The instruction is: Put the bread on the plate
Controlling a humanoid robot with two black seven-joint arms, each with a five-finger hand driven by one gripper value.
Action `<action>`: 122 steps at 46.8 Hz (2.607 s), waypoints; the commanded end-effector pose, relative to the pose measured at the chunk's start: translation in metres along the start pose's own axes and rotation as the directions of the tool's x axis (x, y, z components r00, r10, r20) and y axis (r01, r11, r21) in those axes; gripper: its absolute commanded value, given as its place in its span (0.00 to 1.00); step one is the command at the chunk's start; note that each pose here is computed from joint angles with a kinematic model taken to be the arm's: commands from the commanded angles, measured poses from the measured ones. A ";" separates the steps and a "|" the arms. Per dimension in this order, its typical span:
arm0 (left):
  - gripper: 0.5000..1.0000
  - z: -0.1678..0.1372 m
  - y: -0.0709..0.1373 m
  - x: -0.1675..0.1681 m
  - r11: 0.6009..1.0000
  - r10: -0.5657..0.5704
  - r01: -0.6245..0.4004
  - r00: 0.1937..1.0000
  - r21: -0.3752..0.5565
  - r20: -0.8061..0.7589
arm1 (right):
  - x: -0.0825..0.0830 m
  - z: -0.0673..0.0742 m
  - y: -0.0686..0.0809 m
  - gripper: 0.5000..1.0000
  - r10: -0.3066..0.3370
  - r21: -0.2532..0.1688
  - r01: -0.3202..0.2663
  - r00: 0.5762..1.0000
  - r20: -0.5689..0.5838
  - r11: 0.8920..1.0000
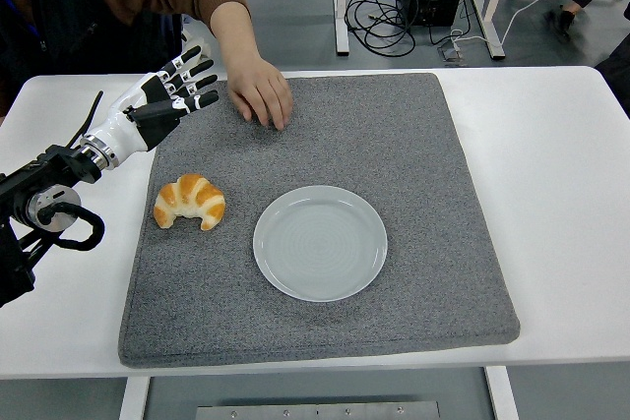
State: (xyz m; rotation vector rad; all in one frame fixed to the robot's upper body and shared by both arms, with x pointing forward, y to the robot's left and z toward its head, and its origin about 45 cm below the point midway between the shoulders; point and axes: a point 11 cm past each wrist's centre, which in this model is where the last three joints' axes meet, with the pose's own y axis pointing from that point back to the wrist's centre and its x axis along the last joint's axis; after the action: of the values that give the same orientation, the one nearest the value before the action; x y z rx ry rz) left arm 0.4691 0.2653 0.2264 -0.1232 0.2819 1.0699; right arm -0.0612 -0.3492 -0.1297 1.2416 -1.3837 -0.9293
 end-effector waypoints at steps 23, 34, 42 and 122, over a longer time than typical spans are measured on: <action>0.95 0.001 0.000 0.001 1.000 0.012 -0.012 1.000 -0.004 -0.001 | 0.000 0.000 0.000 1.00 0.001 -0.001 -0.001 1.000 0.000 1.000; 0.95 0.000 0.000 0.002 1.000 0.013 -0.013 1.000 -0.004 0.002 | 0.000 0.000 0.000 1.00 -0.001 -0.001 0.001 1.000 0.000 1.000; 0.95 0.000 0.000 0.002 1.000 0.014 -0.014 1.000 -0.007 0.000 | 0.000 0.000 0.000 1.00 0.001 -0.001 -0.001 1.000 0.000 1.000; 0.94 0.042 0.009 0.011 1.000 -0.002 0.002 0.998 -0.011 0.070 | 0.000 0.000 0.000 1.00 -0.001 -0.001 0.001 1.000 0.000 1.000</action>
State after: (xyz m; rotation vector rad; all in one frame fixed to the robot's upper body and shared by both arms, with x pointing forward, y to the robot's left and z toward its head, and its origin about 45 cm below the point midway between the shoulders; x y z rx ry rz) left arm 0.4729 0.2848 0.2538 -0.1087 0.2350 1.0796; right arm -0.0615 -0.3490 -0.1297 1.2412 -1.3829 -0.9303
